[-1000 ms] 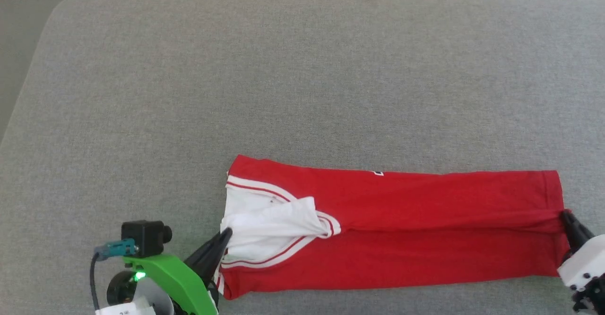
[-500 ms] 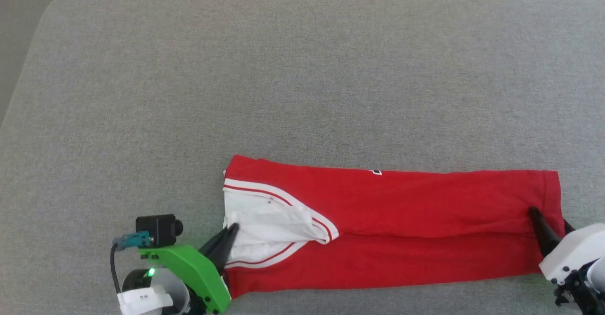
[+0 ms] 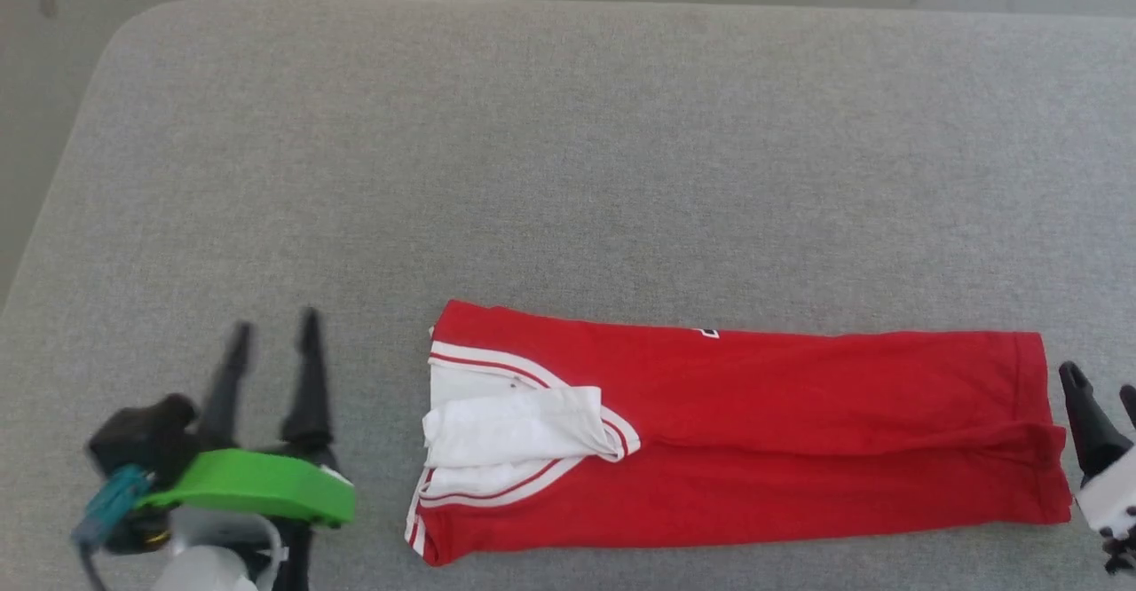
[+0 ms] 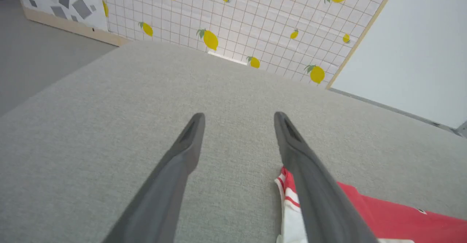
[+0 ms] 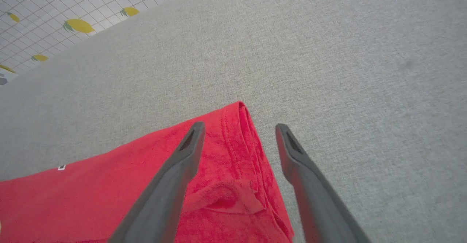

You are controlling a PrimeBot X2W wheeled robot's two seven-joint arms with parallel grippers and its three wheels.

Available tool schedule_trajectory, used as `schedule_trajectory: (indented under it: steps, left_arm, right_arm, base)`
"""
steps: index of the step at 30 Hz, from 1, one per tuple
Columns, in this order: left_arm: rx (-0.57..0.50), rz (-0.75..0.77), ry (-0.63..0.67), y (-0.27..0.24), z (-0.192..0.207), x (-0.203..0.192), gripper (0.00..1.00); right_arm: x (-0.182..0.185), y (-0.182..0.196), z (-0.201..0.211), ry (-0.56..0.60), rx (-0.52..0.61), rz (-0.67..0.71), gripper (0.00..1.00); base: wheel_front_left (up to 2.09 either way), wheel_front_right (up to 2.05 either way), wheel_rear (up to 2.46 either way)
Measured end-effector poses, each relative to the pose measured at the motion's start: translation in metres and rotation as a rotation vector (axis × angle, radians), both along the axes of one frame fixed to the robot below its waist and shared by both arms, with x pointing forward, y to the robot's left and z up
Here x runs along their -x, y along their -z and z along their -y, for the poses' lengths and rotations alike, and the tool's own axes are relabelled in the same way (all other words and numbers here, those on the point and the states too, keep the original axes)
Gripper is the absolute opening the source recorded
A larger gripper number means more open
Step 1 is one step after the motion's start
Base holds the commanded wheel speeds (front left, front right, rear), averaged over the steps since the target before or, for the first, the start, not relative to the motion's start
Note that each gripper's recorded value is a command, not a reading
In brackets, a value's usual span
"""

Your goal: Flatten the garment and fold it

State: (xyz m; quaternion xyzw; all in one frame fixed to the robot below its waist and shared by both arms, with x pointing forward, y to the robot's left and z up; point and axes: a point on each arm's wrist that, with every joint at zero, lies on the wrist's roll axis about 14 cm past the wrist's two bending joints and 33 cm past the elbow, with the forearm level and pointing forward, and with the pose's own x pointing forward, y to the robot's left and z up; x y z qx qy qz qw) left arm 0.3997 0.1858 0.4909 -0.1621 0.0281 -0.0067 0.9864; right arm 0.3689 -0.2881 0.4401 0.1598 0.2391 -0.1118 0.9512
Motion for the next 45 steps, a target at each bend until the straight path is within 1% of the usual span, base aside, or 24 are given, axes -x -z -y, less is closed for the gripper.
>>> schedule_trajectory:
  steps: [3, 4, 6, 9, 15, 22, 23, 24, 25, 26, 32, 36, 41, 45]
  left_arm:
    - [-0.102, 0.081, -0.070, -0.020, -0.013, 0.006, 1.00]
    - [-0.130, 0.097, -0.086, -0.024, -0.015, 0.008, 1.00]
    - [-0.222, 0.137, -0.118, -0.035, -0.021, 0.014, 1.00]
    - [-0.317, 0.178, -0.146, -0.045, -0.026, 0.021, 1.00]
    - [-0.313, 0.139, -0.149, -0.032, -0.023, 0.032, 1.00]
    - [-0.305, 0.104, -0.150, -0.020, -0.029, 0.035, 1.00]
    - [-0.305, 0.099, -0.145, -0.018, -0.029, 0.036, 1.00]
    - [-0.305, 0.096, -0.140, -0.017, -0.029, 0.036, 1.00]
    - [-0.307, 0.092, -0.133, -0.015, -0.028, 0.036, 1.00]
    - [-0.309, 0.087, -0.126, -0.013, -0.027, 0.036, 1.00]
    - [-0.319, 0.070, -0.095, -0.005, -0.023, 0.034, 1.00]
    - [-0.328, 0.067, -0.072, -0.002, -0.018, 0.032, 1.00]
    - [-0.342, 0.080, -0.042, -0.003, -0.010, 0.031, 1.00]
    - [-0.338, 0.086, -0.028, -0.004, -0.006, 0.030, 1.00]
  right_arm:
    - [0.010, 0.004, 0.001, -0.003, 0.006, -0.035, 1.00]
    - [0.012, 0.006, 0.001, -0.002, 0.004, -0.047, 1.00]
    - [0.016, 0.011, 0.001, -0.005, 0.001, -0.073, 1.00]
    - [0.018, 0.022, -0.003, -0.017, -0.009, -0.113, 1.00]
    - [0.020, 0.047, 0.002, -0.016, -0.009, -0.203, 1.00]
    - [0.013, 0.071, -0.014, -0.080, -0.021, -0.286, 1.00]
    - [0.012, 0.072, -0.016, -0.091, -0.023, -0.295, 0.77]
    - [0.012, 0.074, -0.016, -0.095, -0.025, -0.306, 0.42]
    - [0.012, 0.075, -0.016, -0.100, -0.023, -0.319, 0.19]
    - [0.012, 0.076, -0.014, -0.102, -0.017, -0.327, 0.00]
    - [0.008, 0.072, -0.004, -0.071, 0.014, -0.322, 0.00]
    - [0.003, 0.062, 0.007, -0.040, 0.030, -0.287, 0.00]
    - [0.002, 0.042, 0.044, 0.035, 0.108, -0.233, 0.00]
    - [0.008, 0.021, 0.090, 0.122, 0.209, -0.205, 0.00]
  base:
    - [0.00, 0.00, 0.00]
    - [0.00, 0.00, 0.00]
    - [0.00, 0.00, 0.00]
    - [0.00, 0.00, 0.00]
    - [0.00, 0.00, 0.00]
    - [0.00, 0.00, 0.00]
    - [0.00, 0.00, 0.00]
    - [0.00, 0.00, 0.00]
    - [0.00, 0.00, 0.00]
    - [0.00, 0.00, 0.00]
    - [0.00, 0.00, 0.00]
    - [0.00, 0.00, 0.00]
    - [0.00, 0.00, 0.00]
    - [0.00, 0.00, 0.00]
